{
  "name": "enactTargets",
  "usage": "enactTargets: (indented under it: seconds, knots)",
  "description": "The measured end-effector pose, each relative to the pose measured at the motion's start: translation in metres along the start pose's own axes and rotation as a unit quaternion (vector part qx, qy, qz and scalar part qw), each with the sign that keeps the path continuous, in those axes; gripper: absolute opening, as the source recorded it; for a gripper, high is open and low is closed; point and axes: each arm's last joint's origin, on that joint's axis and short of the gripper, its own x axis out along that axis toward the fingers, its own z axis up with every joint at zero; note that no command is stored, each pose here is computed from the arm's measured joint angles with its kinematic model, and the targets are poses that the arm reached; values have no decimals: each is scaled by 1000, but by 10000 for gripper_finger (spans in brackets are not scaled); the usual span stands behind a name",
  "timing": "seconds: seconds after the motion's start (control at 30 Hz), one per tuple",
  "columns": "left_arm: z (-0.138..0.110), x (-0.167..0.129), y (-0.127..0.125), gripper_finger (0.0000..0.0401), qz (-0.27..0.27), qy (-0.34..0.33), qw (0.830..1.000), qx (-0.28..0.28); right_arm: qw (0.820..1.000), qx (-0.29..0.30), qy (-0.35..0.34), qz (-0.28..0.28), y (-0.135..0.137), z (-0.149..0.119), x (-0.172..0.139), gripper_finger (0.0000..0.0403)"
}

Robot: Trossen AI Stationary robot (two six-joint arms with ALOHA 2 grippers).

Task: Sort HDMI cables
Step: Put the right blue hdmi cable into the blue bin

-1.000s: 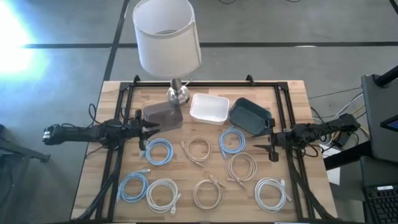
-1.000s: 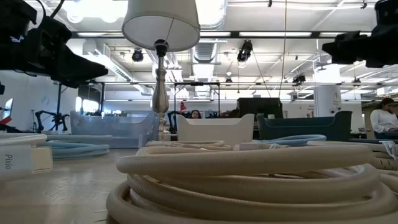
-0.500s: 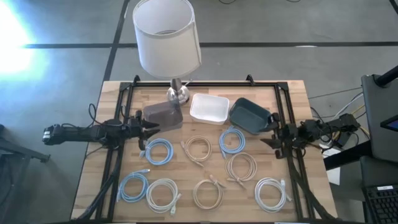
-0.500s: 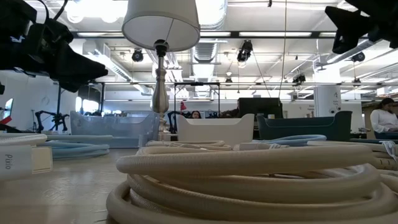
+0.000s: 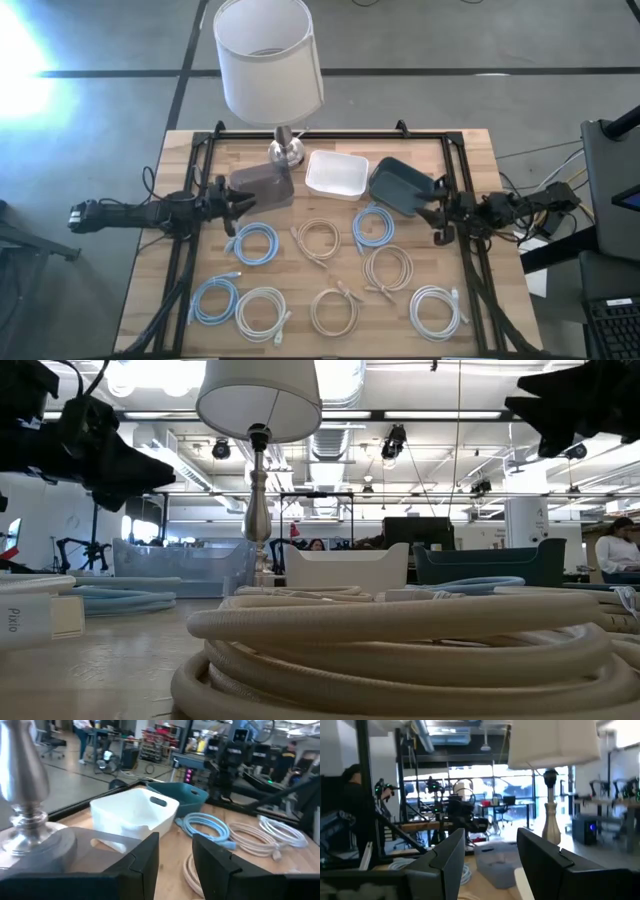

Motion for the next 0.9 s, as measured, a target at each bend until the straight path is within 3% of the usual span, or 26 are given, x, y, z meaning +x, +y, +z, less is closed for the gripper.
enactTargets:
  seconds: [0.2, 0.4, 0.53, 0.63, 0.73, 0.9]
  knots:
    - [24, -2, -5, 122, -36, -116, 992, -13, 999, 28, 23, -4, 5, 2, 10, 176]
    - [45, 0, -13, 122, -71, -120, 990, 7, 995, 10, 80, -64, 16, 17, 42, 176]
    - [57, 8, -17, 122, -66, -94, 993, 13, 982, -12, 168, -87, 26, 16, 68, 176]
    - [62, 15, -21, 122, -61, -55, 996, 18, 956, -16, 273, -108, 33, 10, 81, 176]
    - [65, 22, -24, 122, -56, -18, 998, 27, 915, 12, 370, -159, 36, 2, 88, 176]
    - [73, 32, -29, 122, -51, 16, 998, 42, 851, 77, 455, -250, 42, -10, 99, 176]
